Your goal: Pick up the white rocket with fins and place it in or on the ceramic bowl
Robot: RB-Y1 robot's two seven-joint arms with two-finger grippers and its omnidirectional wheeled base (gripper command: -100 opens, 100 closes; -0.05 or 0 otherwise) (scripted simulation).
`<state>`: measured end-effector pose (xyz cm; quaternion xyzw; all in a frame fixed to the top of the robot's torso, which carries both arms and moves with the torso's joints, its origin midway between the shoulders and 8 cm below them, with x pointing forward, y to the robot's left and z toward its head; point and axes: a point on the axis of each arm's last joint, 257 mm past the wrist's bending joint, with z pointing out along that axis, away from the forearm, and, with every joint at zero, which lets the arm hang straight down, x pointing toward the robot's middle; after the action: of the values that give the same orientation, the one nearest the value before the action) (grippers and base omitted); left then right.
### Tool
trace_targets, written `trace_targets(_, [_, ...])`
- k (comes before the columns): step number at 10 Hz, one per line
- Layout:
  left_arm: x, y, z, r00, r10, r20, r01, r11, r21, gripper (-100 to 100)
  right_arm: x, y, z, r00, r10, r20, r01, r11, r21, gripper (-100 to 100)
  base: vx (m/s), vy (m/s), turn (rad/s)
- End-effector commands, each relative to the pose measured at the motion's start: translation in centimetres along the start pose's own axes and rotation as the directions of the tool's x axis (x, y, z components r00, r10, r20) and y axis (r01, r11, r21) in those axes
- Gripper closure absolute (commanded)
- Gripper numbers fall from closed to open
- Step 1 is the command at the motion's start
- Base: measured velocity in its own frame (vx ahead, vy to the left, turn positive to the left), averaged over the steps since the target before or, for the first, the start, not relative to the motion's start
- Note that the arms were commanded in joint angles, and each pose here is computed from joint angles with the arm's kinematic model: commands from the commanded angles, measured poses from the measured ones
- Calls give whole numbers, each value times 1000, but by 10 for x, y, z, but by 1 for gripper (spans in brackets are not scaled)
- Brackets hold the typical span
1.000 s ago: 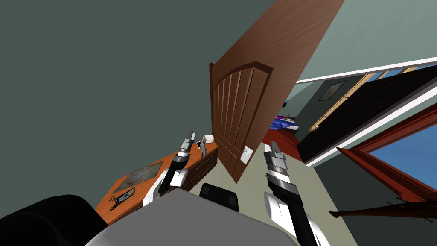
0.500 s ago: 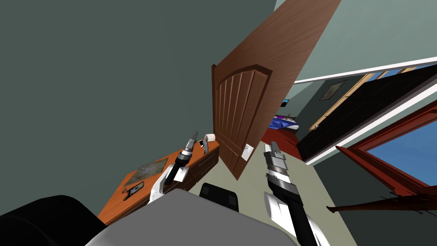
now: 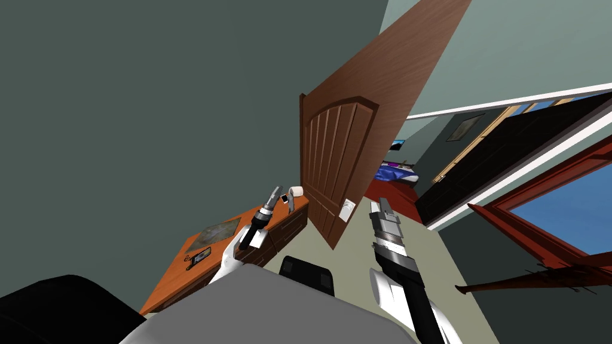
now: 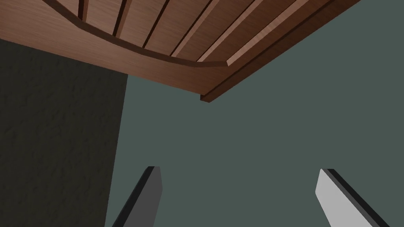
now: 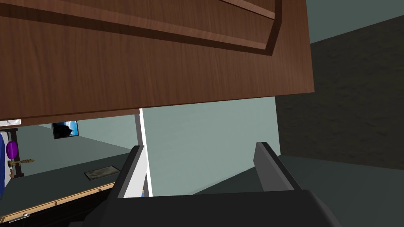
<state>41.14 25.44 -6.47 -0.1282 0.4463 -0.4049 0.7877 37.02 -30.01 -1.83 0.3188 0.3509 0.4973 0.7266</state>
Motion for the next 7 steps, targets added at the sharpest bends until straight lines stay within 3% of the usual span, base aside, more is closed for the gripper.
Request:
trace_targets(1, [9,10,1,999,47,-22,-47,999,-3,-100,0,0,0,1000,0,0,0,1000,0,0,-47,37,12])
trace_targets(4, [26,24,5,990,128,-53,-128,992,3,-100,0,0,0,1000,0,0,0,1000,0,0,-59,39,12])
trace_targets(7, [39,37,4,983,166,-79,-167,986,-7,-100,0,0,0,1000,0,0,0,1000,0,0,-30,27,8])
